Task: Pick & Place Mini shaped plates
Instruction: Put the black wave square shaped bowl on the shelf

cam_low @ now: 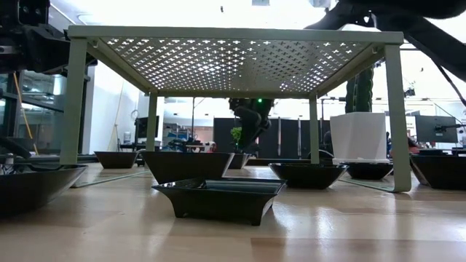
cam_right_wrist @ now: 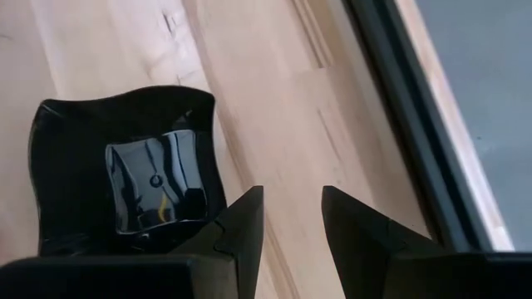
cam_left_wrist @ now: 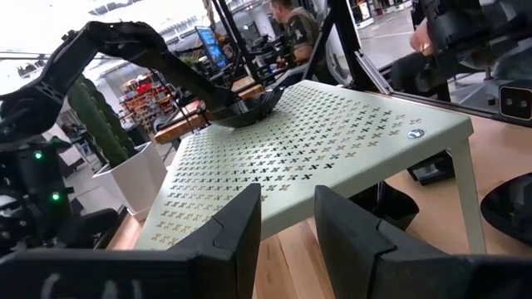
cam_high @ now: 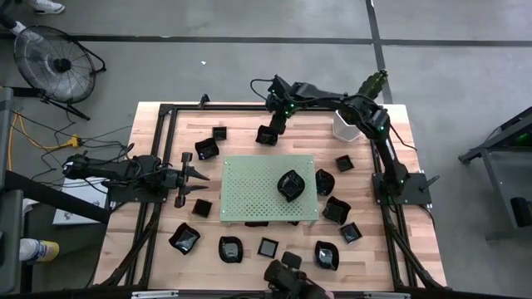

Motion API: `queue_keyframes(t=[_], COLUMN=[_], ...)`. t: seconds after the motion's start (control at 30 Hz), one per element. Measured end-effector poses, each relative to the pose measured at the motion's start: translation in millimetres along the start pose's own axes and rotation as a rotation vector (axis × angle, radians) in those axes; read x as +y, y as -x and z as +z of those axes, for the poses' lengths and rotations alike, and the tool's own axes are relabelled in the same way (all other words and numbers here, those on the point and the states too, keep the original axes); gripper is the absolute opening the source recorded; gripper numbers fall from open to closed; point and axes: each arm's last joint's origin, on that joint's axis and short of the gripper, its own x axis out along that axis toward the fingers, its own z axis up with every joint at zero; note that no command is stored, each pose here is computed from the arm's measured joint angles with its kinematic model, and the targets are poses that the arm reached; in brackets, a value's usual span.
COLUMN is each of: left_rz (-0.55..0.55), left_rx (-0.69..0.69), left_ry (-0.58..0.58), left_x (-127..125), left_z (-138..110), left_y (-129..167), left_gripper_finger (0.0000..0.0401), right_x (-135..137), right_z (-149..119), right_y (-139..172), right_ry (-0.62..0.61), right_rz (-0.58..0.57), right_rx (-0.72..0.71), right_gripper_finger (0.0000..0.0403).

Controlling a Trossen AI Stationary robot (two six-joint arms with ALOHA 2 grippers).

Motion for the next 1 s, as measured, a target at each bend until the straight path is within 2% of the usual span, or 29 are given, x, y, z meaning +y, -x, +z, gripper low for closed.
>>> queue_keyframes(t=[0.17,0.4,0.8,1.0], left_rz=[0.000,0.000,0.000,0.000], left_rx=[0.000,0.000,0.000,0.000], left_ry=[0.000,0.000,0.000,0.000], left_x=[0,0,0,0], left_z=[0,0,0,0], left_y=[0,0,0,0], left_gripper_finger=[0.0111,0.0111,0.0111,0.0111], right_x=[1,6,8,9], right_z=[-4,-5,-8,-8], right_y=[-11,-13,-13,-9], right_ry=[-0.019,0.023,0.037,0.032], right_rz=[0.019,0.014,0.017,0.023], right_rx=[0.023,0.048,0.083,0.095], right_gripper_finger=[0.0119,0.0123,0.0208,0.0216])
